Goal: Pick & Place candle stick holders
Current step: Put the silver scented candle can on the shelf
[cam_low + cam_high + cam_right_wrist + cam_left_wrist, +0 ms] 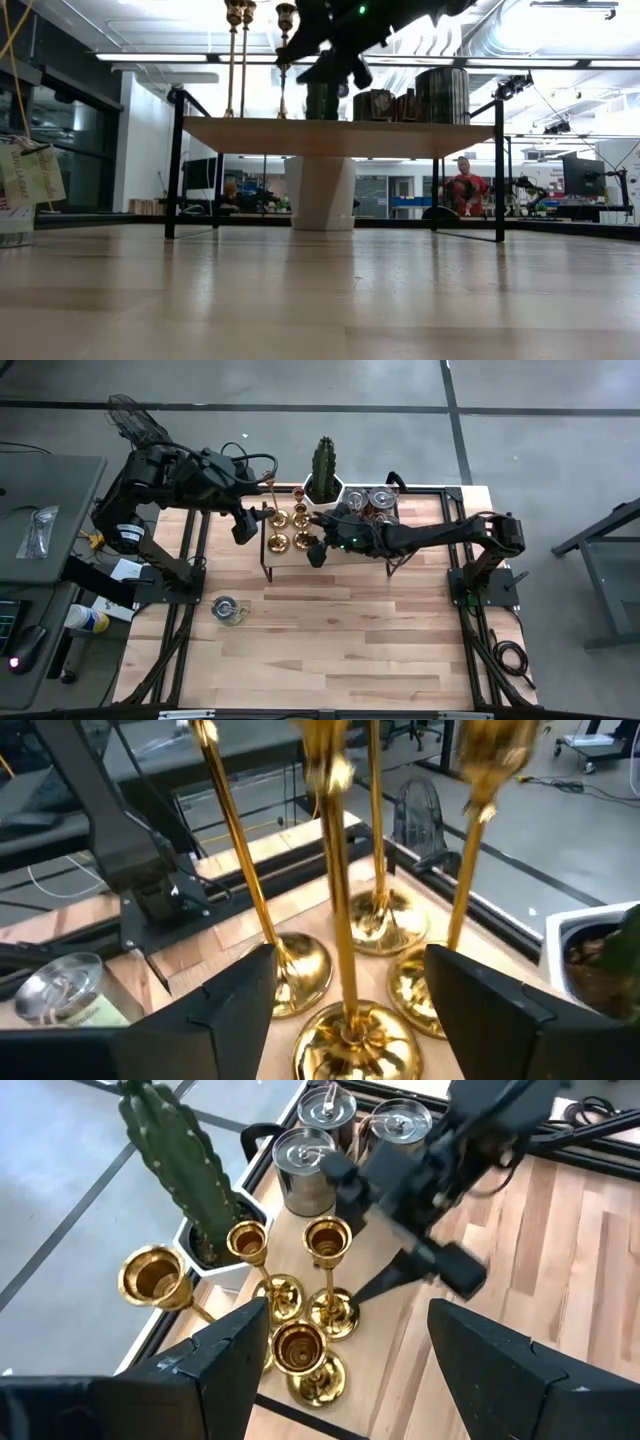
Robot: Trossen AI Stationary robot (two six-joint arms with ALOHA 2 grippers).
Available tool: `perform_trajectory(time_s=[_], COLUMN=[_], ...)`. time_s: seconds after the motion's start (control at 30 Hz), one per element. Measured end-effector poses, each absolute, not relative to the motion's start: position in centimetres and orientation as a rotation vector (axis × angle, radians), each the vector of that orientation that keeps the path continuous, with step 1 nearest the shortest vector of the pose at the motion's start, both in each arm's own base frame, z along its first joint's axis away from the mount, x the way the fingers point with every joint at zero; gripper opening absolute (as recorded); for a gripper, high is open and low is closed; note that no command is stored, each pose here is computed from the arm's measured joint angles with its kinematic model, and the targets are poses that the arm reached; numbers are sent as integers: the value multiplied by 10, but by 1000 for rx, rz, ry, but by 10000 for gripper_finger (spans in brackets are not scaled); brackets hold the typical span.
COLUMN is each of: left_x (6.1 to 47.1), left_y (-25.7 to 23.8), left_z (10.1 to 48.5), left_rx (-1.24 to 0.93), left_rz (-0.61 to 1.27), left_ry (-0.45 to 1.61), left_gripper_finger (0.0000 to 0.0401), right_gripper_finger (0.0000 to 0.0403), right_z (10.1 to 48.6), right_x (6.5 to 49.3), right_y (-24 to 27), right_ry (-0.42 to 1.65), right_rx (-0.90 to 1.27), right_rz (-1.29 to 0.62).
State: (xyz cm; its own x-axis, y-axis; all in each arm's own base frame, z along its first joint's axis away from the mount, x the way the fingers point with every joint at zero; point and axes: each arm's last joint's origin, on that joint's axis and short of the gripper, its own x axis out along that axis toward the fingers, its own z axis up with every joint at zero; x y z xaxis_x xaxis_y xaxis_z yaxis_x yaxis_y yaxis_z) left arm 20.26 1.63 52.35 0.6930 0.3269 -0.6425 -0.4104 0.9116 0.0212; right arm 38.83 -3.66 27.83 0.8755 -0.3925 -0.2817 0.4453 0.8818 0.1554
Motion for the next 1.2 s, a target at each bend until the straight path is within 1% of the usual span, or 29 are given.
perform_trajectory(time_s=[0.3,0.67,1.0,1.2], left_x=[191,186,192,189], left_y=[17,16,15,13], left_z=[527,530,520,505], left_rx=[-152,-227,-263,-323], left_rz=[443,465,449,405], left_ry=[667,638,686,757], left_gripper_finger=[269,269,269,269], right_gripper_finger=[249,249,251,280], right_z=[313,350,353,346], right_x=[361,315,278,270], right_y=[-22,0,22,32], right_ry=[258,294,479,580], right_rx=[210,195,134,187], right_rz=[-402,-338,-284,-231])
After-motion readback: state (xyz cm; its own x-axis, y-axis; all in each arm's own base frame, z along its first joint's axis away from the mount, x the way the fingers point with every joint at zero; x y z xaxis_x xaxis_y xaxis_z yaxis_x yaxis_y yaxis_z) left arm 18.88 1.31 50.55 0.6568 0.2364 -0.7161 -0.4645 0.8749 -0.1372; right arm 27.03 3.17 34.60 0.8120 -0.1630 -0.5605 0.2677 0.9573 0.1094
